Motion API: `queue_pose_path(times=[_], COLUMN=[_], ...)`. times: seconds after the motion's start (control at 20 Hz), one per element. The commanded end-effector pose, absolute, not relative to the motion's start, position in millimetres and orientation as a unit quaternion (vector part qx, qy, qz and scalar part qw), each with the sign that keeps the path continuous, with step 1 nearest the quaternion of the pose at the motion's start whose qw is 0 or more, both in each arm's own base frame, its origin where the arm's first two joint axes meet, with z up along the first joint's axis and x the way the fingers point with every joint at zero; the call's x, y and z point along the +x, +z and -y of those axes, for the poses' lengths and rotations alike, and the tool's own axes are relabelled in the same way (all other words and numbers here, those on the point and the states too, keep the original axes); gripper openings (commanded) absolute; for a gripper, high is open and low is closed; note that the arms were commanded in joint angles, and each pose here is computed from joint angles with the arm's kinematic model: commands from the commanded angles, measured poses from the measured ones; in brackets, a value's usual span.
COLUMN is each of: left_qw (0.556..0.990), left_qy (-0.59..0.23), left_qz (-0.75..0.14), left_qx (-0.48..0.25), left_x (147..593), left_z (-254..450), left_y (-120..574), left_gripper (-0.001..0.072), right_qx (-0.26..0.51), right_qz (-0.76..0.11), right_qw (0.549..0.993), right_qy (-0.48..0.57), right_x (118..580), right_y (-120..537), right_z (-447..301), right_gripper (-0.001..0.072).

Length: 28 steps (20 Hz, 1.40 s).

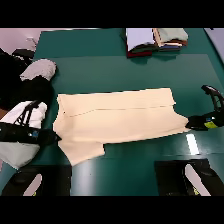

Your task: Fold the shirts.

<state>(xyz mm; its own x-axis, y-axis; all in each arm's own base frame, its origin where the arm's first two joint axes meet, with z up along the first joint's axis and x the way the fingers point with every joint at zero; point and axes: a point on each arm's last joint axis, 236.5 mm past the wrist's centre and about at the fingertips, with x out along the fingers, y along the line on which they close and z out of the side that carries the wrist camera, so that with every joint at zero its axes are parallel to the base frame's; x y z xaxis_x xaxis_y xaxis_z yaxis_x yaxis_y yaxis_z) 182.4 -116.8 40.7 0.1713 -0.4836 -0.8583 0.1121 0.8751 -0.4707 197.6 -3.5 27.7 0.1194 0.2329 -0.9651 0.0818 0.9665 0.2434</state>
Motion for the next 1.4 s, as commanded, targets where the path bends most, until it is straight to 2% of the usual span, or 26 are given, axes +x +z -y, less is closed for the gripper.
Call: queue_pose_path(times=[0.0,0.15,0.4,0.6,0.75,0.8,0.85,0.9,0.95,1.1,1.2,1.25,1.35], left_qw=[0.784,0.795,0.791,0.81,0.831,0.831,0.829,0.828,0.826,0.821,0.816,0.816,0.812], left_qy=[-0.189,-0.16,-0.154,-0.144,-0.139,-0.141,-0.145,-0.148,-0.153,-0.164,-0.172,-0.178,-0.189], left_qz=[-0.576,-0.575,-0.582,-0.557,-0.527,-0.525,-0.527,-0.528,-0.531,-0.535,-0.539,-0.535,-0.531], left_qx=[-0.132,-0.113,-0.109,-0.111,-0.113,-0.115,-0.115,-0.114,-0.111,-0.111,-0.121,-0.13,-0.153], left_x=[235.4,293.8,374.8,417.0,436.5,437.3,436.6,436.1,434.9,431.5,428.5,429.5,430.4], left_z=[108.9,94.7,92.7,90.0,88.4,89.7,91.1,92.2,93.4,97.4,103.2,107.1,117.0], left_y=[51.4,37.7,9.8,2.3,14.4,18.1,21.9,26.1,31.4,42.0,43.2,45.6,49.7], left_gripper=[0.0023,0.0024,0.0025,0.0025,0.0027,0.0086,0.038,0.0446,0.0405,0.0402,0.0021,0.0025,0.0025], right_qx=[0.125,0.117,0.113,0.114,0.15,0.165,0.184,0.198,0.205,0.214,0.247,0.269,0.313], right_qz=[-0.652,-0.639,-0.651,-0.659,-0.648,-0.637,-0.621,-0.608,-0.597,-0.611,-0.634,-0.64,-0.643], right_qw=[0.746,0.759,0.749,0.74,0.742,0.747,0.755,0.76,0.765,0.752,0.725,0.713,0.691], right_qy=[0.046,0.046,0.059,0.064,0.082,0.092,0.106,0.117,0.128,0.124,0.11,0.099,0.101], right_x=[224.8,269.5,336.9,374.0,399.0,407.6,418.1,425.2,428.1,407.9,382.6,372.6,359.2], right_y=[29.4,32.4,16.7,0.4,-2.1,0.4,5.6,11.2,16.4,11.3,-9.5,-22.4,-47.6], right_z=[11.4,20.3,12.3,10.1,0.9,-0.8,-3.3,-3.6,0.4,29.7,47.9,55.4,56.1], right_gripper=[0.0011,0.0011,0.0011,0.0014,0.0015,0.0105,0.0352,0.0458,0.046,0.046,0.0487,0.0582,0.0598])
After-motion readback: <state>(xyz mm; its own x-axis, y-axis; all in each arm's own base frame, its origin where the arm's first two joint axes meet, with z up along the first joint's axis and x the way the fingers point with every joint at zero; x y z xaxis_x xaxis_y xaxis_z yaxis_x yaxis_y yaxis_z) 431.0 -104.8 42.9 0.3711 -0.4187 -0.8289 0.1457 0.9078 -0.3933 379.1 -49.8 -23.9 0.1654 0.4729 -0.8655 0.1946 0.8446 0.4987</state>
